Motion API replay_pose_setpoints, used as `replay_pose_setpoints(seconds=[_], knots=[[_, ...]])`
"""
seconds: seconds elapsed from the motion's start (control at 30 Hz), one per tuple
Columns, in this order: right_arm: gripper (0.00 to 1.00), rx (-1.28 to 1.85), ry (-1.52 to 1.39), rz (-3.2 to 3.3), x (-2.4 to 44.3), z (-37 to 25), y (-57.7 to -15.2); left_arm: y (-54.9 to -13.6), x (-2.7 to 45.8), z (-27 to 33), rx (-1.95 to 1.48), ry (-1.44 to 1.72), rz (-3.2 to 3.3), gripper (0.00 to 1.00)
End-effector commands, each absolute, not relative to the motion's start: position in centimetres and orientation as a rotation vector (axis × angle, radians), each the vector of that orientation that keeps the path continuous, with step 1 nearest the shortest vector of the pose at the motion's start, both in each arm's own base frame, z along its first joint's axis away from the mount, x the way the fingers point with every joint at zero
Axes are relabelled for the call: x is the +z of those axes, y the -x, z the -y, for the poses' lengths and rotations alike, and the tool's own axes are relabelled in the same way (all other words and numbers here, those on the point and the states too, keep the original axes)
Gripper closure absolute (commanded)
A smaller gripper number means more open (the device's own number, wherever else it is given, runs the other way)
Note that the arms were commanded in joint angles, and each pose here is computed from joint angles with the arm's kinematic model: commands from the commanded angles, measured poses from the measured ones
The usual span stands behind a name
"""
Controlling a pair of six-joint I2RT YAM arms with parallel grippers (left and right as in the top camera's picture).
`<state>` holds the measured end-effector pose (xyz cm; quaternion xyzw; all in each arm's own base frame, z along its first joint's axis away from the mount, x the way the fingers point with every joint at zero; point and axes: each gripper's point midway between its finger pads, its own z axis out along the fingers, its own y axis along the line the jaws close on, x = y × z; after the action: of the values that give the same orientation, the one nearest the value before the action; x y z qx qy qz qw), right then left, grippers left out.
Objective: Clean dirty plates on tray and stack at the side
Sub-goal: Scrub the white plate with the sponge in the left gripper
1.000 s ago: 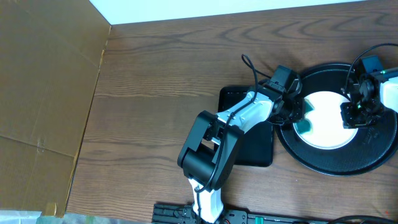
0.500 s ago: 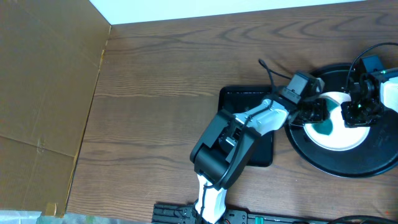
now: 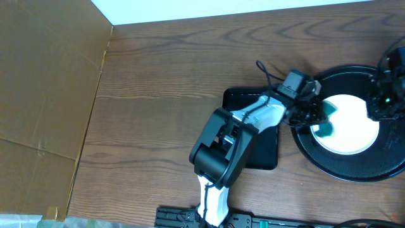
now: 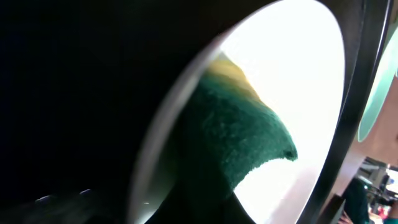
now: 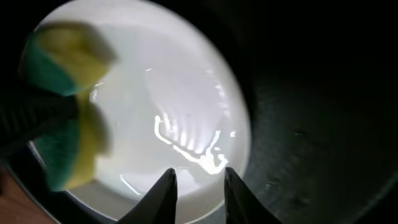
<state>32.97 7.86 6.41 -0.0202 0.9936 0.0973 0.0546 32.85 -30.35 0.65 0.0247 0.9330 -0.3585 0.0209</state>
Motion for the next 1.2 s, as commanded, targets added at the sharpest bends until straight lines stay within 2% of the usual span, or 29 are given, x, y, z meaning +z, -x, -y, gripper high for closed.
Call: replay_pose_setpoints(seconds=[0.0,0.27,0.53,0.67,0.77,0.93,1.17], knots=[[0.75,0.269,0.036,-3.046,5.4,-7.2,-32.8,-31.9,-3.8,26.1,-0.878,-0.042,-3.006,0.93],[0.69,0.262,0.030,-3.128,2.2,-7.1,-32.1,-32.6,-1.9,25.1,-0.775,-0.146,-2.955,0.93],[0.73,0.344,0.083,-3.127,1.4,-8.6,-31.9,-32.6,-1.9,24.9,-0.760,-0.163,-2.953,0.93],[0.82,0.298,0.057,-3.141,0.6,-8.3,-31.3,-32.4,-2.2,23.8,-0.668,-0.180,-2.972,0.93],[0.98,0.296,0.025,-3.140,-0.1,-8.2,-31.1,-32.4,-1.9,23.7,-0.646,-0.192,-2.974,0.93],[0.99,0.301,-0.031,-3.131,-1.2,-8.2,-30.7,-32.3,-1.2,25.3,-0.676,-0.204,-2.952,0.93],[0.99,0.306,-0.039,-3.127,-1.4,-8.2,-30.6,-30.1,-1.6,30.3,-0.743,-0.250,-2.933,0.92]])
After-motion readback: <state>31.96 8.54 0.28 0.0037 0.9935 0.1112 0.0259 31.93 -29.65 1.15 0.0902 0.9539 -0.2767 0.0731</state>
